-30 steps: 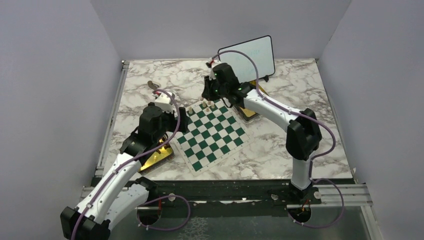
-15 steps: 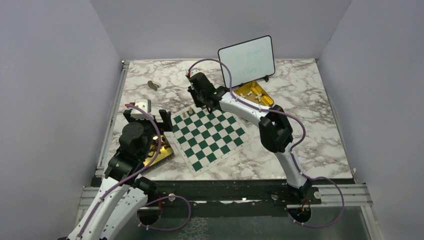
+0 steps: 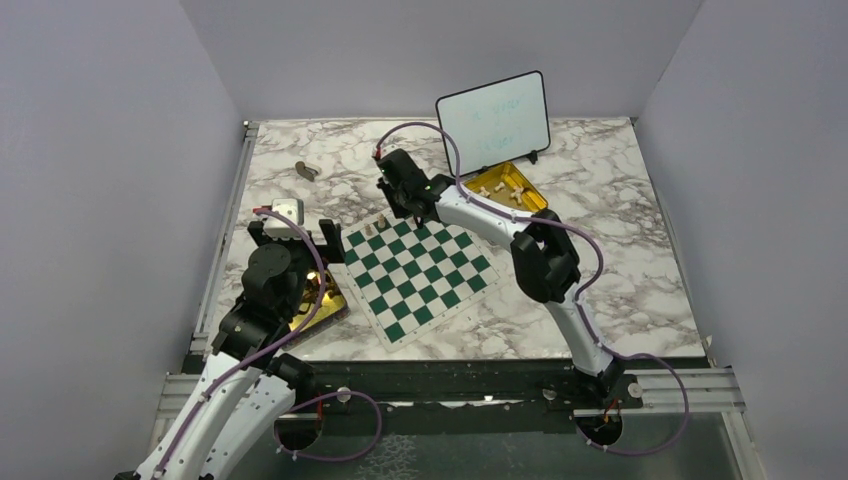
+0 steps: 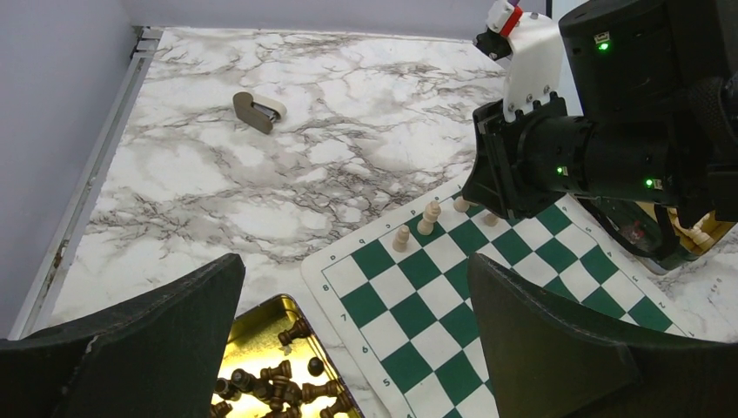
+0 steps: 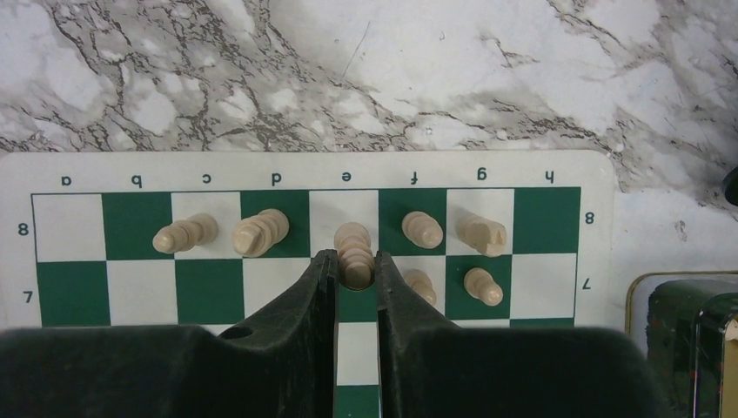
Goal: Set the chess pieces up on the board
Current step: Place the chess piece on the chessboard.
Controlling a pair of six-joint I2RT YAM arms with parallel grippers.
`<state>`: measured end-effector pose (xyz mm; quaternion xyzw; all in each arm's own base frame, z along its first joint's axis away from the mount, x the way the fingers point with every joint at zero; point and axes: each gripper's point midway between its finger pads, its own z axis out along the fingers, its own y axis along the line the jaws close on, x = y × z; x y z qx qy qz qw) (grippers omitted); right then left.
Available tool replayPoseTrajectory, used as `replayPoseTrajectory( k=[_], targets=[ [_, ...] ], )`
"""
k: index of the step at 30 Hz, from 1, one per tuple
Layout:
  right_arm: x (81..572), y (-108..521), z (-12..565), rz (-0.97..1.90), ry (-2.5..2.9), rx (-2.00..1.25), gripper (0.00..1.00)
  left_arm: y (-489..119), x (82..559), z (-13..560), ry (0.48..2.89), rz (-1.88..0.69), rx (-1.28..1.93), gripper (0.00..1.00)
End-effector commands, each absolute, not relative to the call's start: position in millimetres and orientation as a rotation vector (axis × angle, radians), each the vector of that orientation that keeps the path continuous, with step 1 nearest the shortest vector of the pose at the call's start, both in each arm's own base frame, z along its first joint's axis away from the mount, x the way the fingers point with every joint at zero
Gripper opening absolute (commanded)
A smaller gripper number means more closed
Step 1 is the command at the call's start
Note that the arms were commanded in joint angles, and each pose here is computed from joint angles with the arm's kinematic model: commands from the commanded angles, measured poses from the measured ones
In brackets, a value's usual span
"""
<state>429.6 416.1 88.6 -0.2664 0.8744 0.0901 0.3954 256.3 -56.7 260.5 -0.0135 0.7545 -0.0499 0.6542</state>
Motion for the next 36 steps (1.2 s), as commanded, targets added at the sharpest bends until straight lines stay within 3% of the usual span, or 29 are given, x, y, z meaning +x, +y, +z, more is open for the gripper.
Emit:
replayPoseTrajectory(
  k=[1,14,36],
  targets=[
    [433.6,420.1,83.0,0.203,2.214,-0.691,0.13,-53.8,258.5,260.5,1.71,-0.089,-0.032,0.99],
    [432.4,426.2,70.4,0.181,2.228,-0.733,0.15,-53.8,259.5,259.5,1.715,-0.086,-0.03,0.99],
    [432.3,434.6,74.0,0.174,2.222,-0.746,0.35,-54.3,259.9,258.5,1.72,-0.088,-0.028,0.99]
  ],
)
